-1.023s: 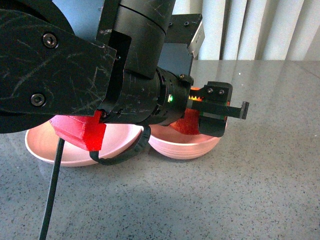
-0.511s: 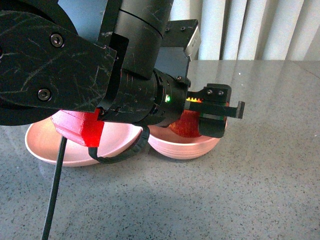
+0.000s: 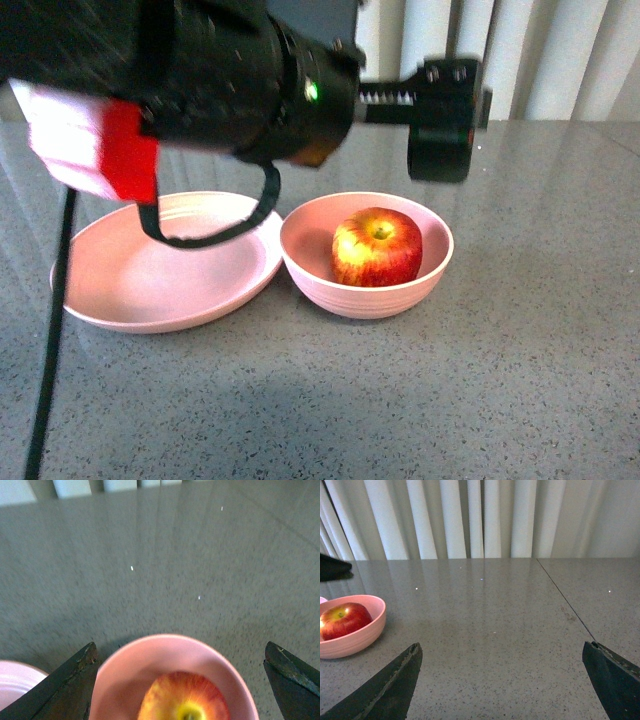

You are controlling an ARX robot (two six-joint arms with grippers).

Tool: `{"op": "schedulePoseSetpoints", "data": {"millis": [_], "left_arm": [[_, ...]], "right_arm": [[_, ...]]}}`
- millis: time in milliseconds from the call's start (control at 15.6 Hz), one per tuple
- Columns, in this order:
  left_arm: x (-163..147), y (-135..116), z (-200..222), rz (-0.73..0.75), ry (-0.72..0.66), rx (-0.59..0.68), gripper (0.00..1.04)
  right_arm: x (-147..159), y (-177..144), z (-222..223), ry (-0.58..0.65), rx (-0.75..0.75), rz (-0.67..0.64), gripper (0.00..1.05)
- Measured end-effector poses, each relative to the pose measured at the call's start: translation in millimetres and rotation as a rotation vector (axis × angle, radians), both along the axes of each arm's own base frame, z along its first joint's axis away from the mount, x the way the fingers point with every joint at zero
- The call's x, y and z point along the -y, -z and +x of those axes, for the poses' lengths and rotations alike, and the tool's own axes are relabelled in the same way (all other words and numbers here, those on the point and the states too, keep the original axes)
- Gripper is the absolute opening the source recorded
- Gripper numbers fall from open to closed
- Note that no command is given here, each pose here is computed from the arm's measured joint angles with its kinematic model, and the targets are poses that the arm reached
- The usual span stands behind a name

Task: Move apple from plate to bowl

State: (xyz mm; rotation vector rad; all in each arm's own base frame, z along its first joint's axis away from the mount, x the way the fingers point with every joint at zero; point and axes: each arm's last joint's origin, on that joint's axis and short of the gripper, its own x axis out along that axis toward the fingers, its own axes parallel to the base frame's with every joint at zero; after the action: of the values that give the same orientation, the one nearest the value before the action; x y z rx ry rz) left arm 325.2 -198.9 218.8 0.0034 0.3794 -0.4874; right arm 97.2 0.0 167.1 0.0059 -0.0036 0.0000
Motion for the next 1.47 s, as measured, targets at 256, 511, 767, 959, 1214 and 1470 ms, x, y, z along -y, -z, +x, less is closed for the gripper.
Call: {"op": "schedulePoseSetpoints", "data": {"millis": [256, 511, 767, 959, 1214, 1470], "left_arm": [[-49.0, -53.1, -33.9, -0.040, -0.115, 0.227, 0.98], [-104.3, -74.6, -67.1, -0.079, -0.293, 0.347, 0.94], [-152.1, -28.1, -112.0, -0.018, -0.495, 0.371, 0.47], [-166.1, -6.9, -131.9, -0.017, -0.490, 0.367, 0.20], [-178.9, 11.1, -151.6, -0.015, -0.499, 0.368, 0.01], [-187.9, 26.4, -171.9, -0.019, -0.495, 0.374, 0.01]], "right_arm": [[0.0, 0.0, 0.0, 0.000, 0.000, 0.000, 0.98], [0.0, 0.0, 0.0, 0.000, 0.000, 0.000, 0.98], [0.0, 0.0, 0.0, 0.000, 0.000, 0.000, 0.98], [0.0, 0.0, 0.0, 0.000, 0.000, 0.000, 0.98], [0.0, 0.0, 0.0, 0.000, 0.000, 0.000, 0.98], [0.0, 0.0, 0.0, 0.000, 0.000, 0.000, 0.98]]}}
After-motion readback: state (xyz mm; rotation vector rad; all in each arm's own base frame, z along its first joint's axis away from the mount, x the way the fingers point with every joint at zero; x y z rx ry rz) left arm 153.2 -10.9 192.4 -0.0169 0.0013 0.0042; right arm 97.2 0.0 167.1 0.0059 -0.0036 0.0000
